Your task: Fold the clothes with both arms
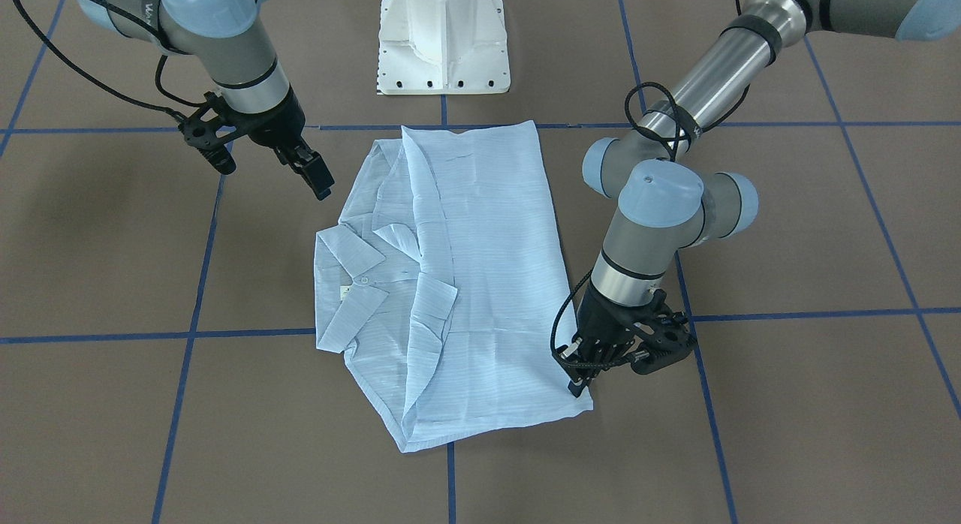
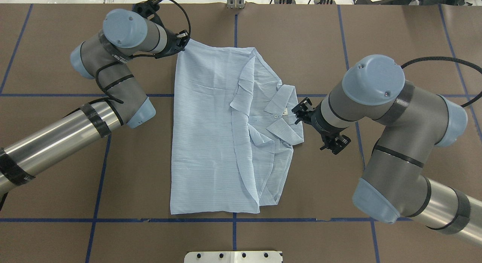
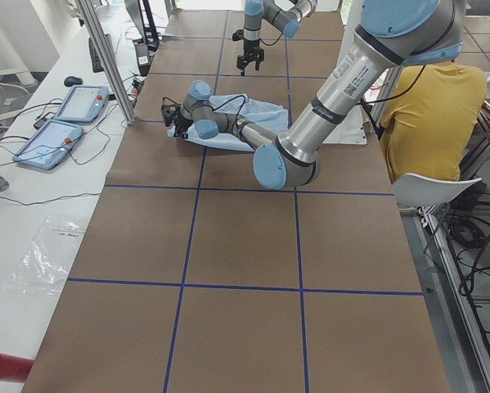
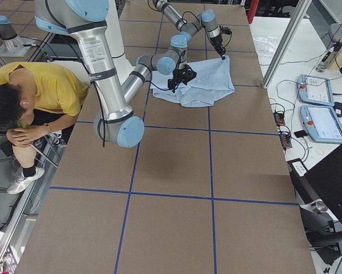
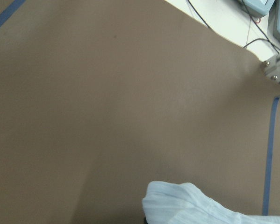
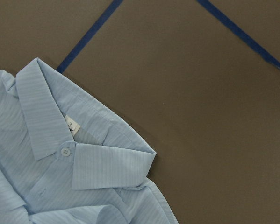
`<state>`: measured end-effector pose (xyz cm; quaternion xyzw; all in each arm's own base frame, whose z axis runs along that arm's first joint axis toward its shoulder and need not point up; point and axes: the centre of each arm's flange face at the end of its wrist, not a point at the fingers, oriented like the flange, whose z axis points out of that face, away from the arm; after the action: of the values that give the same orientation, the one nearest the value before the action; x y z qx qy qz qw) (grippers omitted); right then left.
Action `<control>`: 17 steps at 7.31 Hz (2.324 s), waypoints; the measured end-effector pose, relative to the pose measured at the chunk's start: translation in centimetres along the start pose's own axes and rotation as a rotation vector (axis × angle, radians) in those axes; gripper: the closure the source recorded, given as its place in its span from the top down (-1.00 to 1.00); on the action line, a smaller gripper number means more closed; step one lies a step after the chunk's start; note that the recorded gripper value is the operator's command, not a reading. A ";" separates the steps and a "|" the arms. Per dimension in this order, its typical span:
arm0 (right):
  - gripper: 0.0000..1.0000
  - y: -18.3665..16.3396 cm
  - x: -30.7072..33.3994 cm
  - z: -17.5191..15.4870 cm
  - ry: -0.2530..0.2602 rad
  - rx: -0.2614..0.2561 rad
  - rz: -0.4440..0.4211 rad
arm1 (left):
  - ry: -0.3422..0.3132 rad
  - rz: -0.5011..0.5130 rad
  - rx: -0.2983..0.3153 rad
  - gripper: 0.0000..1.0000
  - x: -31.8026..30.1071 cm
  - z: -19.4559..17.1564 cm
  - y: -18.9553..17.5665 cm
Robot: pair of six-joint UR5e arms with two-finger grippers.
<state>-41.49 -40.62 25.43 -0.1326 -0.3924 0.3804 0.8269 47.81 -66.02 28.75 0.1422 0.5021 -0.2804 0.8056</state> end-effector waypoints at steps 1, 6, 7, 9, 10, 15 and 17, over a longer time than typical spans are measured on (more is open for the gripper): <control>1.00 1.1 -0.7 0.4 -0.046 -0.001 -0.031 | 0.011 0.007 -0.008 1.00 0.6 0.0 -0.3; 1.00 12.9 -0.1 6.2 -0.074 0.061 -0.392 | 0.168 0.126 -0.191 1.00 -6.4 -13.1 -1.9; 1.00 16.1 0.7 7.2 -0.012 0.103 -0.569 | 0.178 0.151 -0.196 1.00 -7.9 -14.7 -2.0; 1.00 20.6 1.8 9.1 0.096 0.186 -0.896 | 0.181 0.164 -0.197 1.00 -9.0 -15.6 -2.0; 1.00 22.3 1.8 10.5 0.131 0.223 -1.014 | 0.180 0.164 -0.197 1.00 -9.2 -15.7 -2.0; 1.00 20.8 1.2 13.6 0.258 0.266 -1.211 | 0.178 0.163 -0.199 1.00 -9.1 -15.7 -1.8; 1.00 15.5 2.8 11.9 0.270 0.266 -1.202 | 0.180 0.162 -0.198 1.00 -9.1 -15.9 -1.9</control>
<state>-57.46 -29.01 26.76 0.1683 -0.2398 -0.1254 0.9479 32.07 -56.61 29.67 0.1264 0.5843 -0.1498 0.7875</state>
